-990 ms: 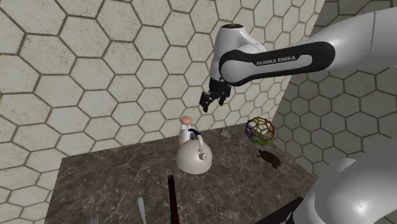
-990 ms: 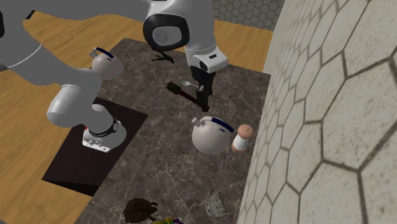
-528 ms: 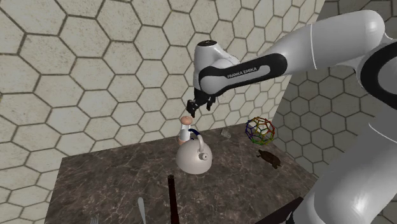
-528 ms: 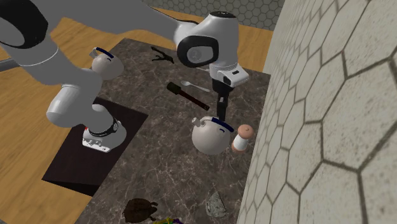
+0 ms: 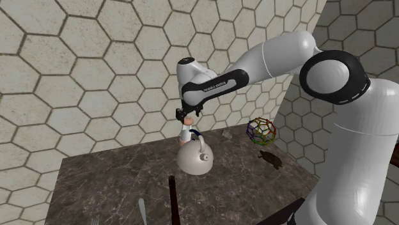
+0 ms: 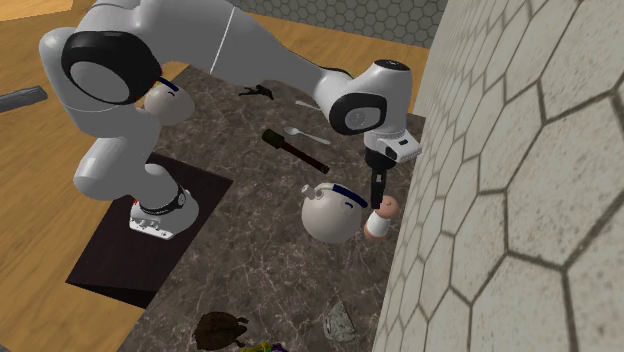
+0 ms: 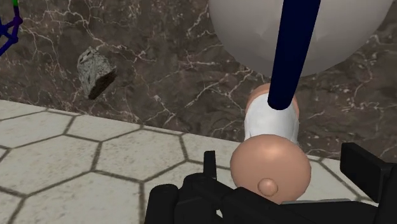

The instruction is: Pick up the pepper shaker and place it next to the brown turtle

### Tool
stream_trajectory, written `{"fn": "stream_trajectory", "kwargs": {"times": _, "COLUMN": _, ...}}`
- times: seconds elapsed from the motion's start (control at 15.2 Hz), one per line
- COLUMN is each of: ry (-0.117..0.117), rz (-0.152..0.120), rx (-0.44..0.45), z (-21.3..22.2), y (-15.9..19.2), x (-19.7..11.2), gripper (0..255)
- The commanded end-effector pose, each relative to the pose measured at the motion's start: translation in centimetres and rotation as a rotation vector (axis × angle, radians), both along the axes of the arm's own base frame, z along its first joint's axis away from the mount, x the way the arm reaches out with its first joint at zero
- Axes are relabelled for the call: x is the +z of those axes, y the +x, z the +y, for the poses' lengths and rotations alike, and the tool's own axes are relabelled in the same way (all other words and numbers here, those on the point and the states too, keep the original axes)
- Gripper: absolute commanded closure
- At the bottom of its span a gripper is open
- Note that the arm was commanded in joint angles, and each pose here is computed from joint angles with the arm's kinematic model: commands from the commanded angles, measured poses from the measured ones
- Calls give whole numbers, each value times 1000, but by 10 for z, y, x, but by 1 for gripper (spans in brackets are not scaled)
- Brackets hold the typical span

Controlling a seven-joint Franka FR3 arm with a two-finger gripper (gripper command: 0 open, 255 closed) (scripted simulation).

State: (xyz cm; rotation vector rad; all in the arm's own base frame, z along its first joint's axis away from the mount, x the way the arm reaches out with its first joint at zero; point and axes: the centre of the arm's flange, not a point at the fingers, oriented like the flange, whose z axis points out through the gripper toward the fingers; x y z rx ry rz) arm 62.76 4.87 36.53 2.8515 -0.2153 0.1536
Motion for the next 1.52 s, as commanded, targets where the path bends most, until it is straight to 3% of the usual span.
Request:
{"fn": "stream_trajectory", "kwargs": {"times": 0.0, "ry": -8, "rz": 3, "rx": -5, "z": 1, "y": 11, "x": -10, "gripper": 0}}
{"fn": "stream_trajectory", "kwargs": {"times": 0.46, "ry": -8, "rz": 3, "rx": -5, "z": -11, "y": 14, "x": -48, "gripper": 0}}
{"fn": "stream_trajectory", "kwargs": {"times": 0.99, "ry": -8, "rz": 3, "rx": -5, "z": -11, "y": 14, "x": -48, "gripper": 0}}
{"fn": "stream_trajectory", "kwargs": {"times": 1.06, "ry": -8, "rz": 3, "rx": -5, "z": -11, "y": 14, "x": -48, "gripper": 255}}
{"fn": "stream_trajectory", "kwargs": {"times": 1.45, "ry": -8, "rz": 3, "rx": -5, "z": -11, "y": 14, "x": -48, "gripper": 255}}
